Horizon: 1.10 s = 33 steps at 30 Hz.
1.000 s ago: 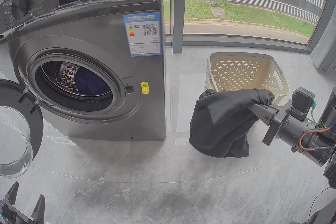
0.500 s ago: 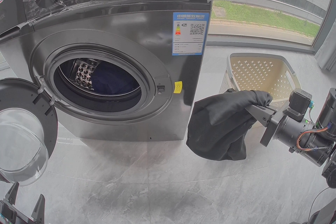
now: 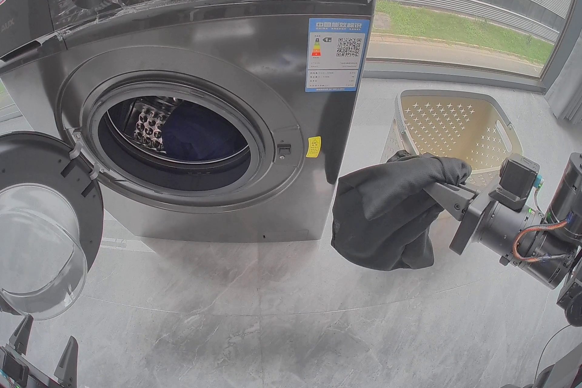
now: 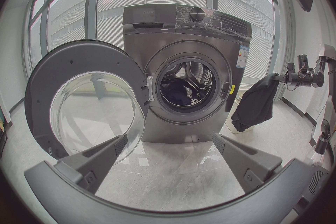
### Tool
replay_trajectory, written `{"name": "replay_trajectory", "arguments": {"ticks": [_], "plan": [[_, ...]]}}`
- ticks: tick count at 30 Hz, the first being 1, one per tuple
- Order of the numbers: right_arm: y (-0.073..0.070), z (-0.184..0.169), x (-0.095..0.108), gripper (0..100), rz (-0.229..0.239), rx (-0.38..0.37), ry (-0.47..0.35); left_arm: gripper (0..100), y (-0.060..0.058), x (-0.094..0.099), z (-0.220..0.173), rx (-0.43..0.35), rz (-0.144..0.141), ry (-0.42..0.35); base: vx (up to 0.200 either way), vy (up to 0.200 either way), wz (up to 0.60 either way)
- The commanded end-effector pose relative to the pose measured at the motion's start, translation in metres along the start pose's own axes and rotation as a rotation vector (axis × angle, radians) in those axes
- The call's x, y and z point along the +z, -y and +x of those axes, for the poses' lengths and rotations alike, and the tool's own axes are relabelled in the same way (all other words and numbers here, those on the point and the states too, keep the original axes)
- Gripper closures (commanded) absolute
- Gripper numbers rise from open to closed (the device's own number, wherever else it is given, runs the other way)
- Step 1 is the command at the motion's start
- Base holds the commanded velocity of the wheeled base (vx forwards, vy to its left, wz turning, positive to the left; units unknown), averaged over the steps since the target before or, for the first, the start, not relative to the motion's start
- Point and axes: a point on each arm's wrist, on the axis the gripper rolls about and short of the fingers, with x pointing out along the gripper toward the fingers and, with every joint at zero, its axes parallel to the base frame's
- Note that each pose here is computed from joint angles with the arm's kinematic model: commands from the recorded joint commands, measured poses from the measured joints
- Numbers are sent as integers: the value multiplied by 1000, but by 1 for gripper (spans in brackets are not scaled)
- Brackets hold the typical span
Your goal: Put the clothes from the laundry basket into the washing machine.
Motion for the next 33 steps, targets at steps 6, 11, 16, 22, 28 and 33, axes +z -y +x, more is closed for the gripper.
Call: {"name": "replay_trajectory", "arguments": {"ticks": [6, 11, 16, 22, 28, 33], "plan": [[0, 1, 0, 100, 1, 0, -1, 0, 0, -4, 0, 0, -1, 0, 0, 100, 0], [0, 1, 0, 100, 1, 0, -1, 0, 0, -4, 0, 0, -1, 0, 0, 200, 0], [0, 1, -1, 100, 1, 0, -2, 0, 0, -4, 0, 0, -1, 0, 0, 200, 0], [0, 1, 0, 100, 1, 0, -1, 0, 0, -4, 0, 0, -1, 0, 0, 167, 0], [0, 1, -1, 100, 1, -2, -2, 0, 0, -4, 0, 0, 1, 0, 0, 0, 0], [1, 1, -2, 100, 1, -4, -7, 0, 0, -4, 0, 0, -1, 0, -120, 0, 0]]}}
